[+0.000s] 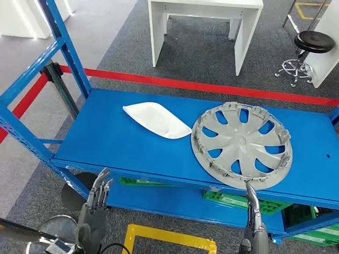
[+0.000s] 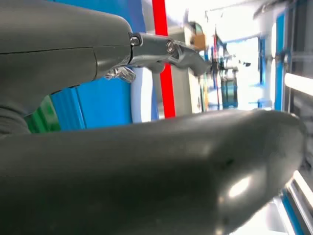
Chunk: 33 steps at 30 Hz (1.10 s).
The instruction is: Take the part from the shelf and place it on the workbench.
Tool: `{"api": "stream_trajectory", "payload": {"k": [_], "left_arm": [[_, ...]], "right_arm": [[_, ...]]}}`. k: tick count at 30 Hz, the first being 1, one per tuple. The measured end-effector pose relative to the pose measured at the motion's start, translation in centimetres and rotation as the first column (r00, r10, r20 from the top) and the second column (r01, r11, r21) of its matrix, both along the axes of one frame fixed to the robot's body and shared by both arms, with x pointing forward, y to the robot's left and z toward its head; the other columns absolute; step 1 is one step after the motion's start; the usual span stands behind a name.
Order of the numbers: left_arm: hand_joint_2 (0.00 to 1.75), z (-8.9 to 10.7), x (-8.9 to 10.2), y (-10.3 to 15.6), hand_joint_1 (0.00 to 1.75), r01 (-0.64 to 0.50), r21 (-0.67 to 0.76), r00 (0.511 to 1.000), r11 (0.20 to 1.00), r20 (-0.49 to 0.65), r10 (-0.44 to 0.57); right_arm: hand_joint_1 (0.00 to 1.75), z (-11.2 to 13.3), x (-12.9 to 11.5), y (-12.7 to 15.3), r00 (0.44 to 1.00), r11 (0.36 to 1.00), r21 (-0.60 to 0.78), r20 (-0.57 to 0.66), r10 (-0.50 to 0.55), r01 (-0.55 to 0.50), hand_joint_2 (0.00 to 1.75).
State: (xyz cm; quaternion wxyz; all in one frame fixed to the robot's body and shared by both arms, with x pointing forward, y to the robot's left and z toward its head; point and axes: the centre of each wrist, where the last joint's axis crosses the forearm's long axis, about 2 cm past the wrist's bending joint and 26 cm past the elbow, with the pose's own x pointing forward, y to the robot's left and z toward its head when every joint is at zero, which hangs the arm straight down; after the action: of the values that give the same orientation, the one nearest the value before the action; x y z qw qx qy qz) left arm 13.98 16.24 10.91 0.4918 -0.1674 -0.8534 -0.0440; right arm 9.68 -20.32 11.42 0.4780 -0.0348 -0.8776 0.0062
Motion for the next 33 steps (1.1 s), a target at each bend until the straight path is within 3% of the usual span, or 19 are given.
{"api": "stream_trajectory", "payload": {"k": [33], "left_arm": [[0.00,0.05,0.15,0.02,0.00,0.001,0.001,1.000,1.000,0.008,-0.001]], "right_arm": [[0.00,-0.14,0.13,-0.21,0.999,0.999,0.026,-0.011,0.032,-0.031,0.00]]}}
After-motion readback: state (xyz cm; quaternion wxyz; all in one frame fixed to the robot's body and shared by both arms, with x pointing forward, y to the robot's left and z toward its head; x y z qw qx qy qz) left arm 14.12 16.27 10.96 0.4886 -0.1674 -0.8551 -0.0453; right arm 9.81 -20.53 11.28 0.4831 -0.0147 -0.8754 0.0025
